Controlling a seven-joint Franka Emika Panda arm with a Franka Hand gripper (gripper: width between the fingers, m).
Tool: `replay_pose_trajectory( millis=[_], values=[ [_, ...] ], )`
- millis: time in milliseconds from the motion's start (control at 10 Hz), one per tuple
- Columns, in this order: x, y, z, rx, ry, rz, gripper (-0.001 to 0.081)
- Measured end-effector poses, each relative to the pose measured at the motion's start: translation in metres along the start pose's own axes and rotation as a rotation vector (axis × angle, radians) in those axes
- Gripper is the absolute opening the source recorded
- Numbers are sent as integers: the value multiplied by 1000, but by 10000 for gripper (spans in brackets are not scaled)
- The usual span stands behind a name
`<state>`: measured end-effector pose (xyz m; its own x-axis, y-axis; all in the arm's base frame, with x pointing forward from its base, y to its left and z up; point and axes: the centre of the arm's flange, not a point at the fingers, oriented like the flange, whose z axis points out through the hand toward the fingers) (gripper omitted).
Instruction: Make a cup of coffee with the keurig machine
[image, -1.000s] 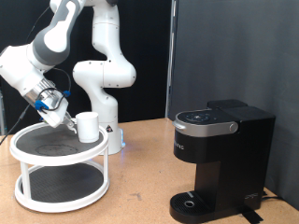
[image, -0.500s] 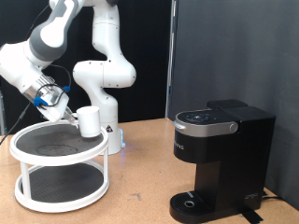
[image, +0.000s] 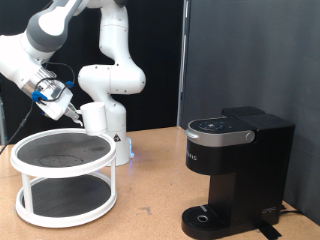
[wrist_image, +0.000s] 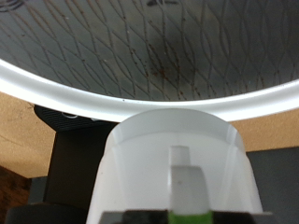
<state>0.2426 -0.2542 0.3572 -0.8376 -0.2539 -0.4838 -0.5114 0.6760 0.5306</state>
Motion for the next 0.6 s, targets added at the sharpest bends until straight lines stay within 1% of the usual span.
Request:
replay_pose_trajectory(
  millis=[100,300,500,600],
  values=[
    [-9,-1,7,11,-25,56,7],
    [-37,-4,25,53,-85,134,7],
    [-66,-7,39,99,-129,163,7],
    [-78,-8,47,114,-130,167,7]
  ],
)
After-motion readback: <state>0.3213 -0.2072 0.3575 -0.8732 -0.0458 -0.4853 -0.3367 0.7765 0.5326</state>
